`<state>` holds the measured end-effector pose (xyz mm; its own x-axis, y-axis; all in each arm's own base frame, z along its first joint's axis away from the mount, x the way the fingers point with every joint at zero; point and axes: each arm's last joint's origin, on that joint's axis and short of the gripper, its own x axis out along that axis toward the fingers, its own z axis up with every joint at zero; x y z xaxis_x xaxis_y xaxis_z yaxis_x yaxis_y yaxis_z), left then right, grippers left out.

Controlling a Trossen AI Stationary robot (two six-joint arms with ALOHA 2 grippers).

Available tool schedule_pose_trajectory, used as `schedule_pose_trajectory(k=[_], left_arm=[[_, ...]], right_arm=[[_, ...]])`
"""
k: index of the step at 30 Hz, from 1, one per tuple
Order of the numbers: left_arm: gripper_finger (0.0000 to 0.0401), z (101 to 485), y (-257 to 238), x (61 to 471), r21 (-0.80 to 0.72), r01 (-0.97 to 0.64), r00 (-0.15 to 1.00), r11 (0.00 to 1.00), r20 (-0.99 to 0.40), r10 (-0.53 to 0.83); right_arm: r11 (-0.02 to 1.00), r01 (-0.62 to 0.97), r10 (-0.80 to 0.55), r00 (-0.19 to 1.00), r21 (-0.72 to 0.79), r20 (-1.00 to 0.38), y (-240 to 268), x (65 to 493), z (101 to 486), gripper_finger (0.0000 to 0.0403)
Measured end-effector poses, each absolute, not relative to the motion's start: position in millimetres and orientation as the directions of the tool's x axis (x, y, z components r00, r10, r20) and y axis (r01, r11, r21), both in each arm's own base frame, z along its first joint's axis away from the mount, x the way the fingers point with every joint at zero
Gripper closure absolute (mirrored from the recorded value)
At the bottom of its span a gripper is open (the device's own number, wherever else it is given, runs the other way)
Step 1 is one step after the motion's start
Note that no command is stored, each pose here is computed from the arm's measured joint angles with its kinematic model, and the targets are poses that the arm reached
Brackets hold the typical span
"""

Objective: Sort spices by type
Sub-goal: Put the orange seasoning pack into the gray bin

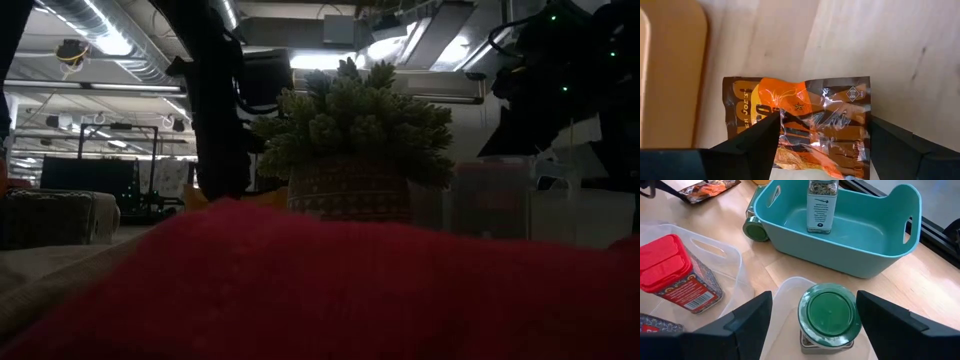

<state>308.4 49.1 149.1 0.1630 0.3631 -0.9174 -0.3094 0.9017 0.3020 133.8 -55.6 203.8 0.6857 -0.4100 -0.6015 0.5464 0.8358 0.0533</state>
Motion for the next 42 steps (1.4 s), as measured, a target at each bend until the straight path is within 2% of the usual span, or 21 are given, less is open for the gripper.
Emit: schedule_pose_trajectory(k=[4, 15, 20, 24, 31, 37, 42], left_arm=[[0.0177, 149.2, 51.3, 308.0, 0.312, -0.299, 0.159, 0.902, -0.916, 0.369], [0.0333, 149.2, 51.3, 308.0, 0.316, -0.290, 0.159, 0.903, -0.915, 0.371], [0.0386, 149.3, 50.7, 308.2, 0.317, -0.291, 0.160, 0.903, -0.914, 0.372], [0.0391, 151.5, 50.7, 309.5, 0.311, -0.292, 0.167, 0.904, -0.914, 0.369], [0.0392, 170.1, 43.8, 326.0, 0.277, -0.233, 0.253, 0.932, -0.909, 0.333], [0.0390, 185.6, 37.4, 336.3, 0.286, -0.181, 0.307, 0.941, -0.892, 0.330], [0.0394, 198.8, 33.3, 344.7, 0.306, -0.124, 0.354, 0.944, -0.875, 0.330]], right_arm=[[0.836, 0.546, -0.409, 0.686, 0.054, -0.602, -55.6, 133.9, 203.7, 0.0114], [0.837, 0.545, -0.409, 0.686, 0.053, -0.602, -55.6, 133.9, 203.7, 0.0114], [0.852, 0.517, -0.379, 0.714, 0.078, -0.589, -55.0, 135.4, 205.2, 0.0114], [0.862, 0.498, -0.355, 0.725, 0.094, -0.590, -54.3, 135.8, 205.2, 0.0114], [0.891, 0.428, -0.265, 0.764, 0.153, -0.589, -51.5, 136.3, 206.3, 0.0114], [0.917, 0.331, -0.170, 0.830, 0.222, -0.532, -48.5, 137.6, 225.6, 0.0114], [0.919, 0.297, -0.142, 0.864, 0.260, -0.483, -47.3, 137.6, 241.2, 0.0114]])
